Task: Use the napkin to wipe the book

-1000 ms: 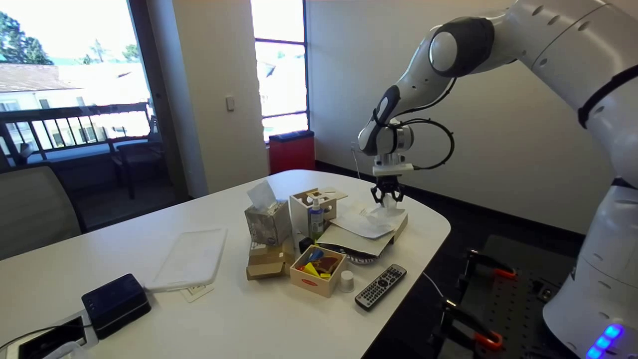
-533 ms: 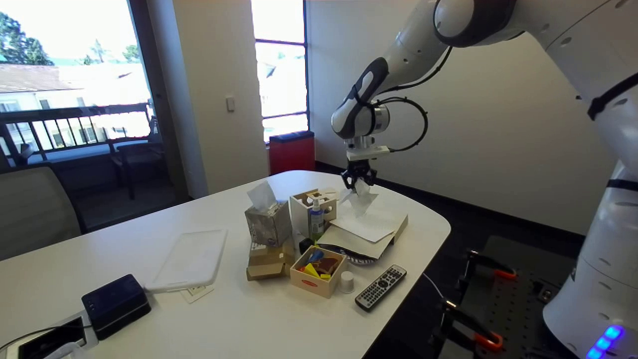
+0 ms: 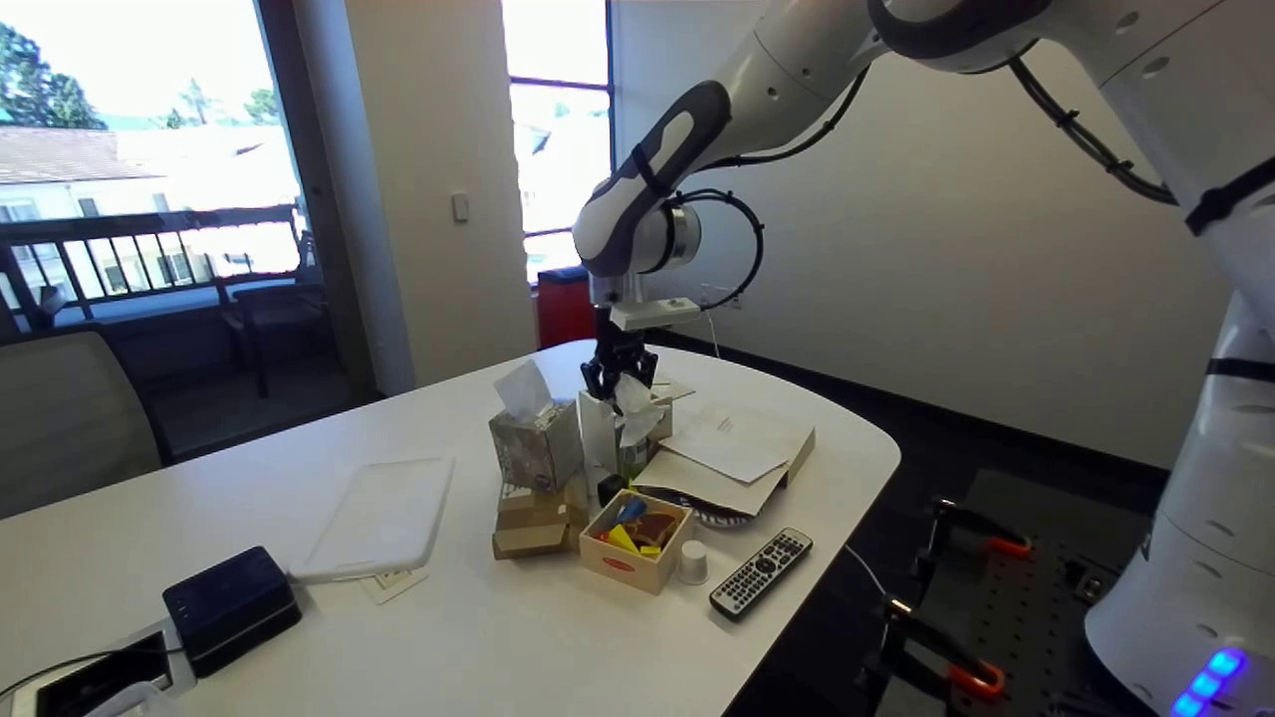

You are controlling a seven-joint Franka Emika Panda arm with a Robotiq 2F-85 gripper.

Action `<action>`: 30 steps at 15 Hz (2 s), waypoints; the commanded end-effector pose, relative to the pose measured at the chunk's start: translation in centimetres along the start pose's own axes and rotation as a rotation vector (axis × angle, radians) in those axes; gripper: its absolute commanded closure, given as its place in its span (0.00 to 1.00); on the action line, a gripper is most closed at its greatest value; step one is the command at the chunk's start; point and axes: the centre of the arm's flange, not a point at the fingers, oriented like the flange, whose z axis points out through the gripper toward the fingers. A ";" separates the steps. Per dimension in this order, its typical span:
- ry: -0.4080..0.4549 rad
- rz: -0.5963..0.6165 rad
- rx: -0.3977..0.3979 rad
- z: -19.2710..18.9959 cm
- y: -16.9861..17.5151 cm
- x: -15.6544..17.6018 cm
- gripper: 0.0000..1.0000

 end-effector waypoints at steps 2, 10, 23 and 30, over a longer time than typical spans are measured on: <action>-0.062 -0.255 0.046 3.7 -7.4 -0.5 0.97; -0.135 -0.478 -0.018 13.8 -14.0 -0.9 0.97; -0.203 -0.601 0.051 15.7 -16.4 0.2 0.34; -0.177 -0.633 0.065 8.6 -16.4 0.8 0.00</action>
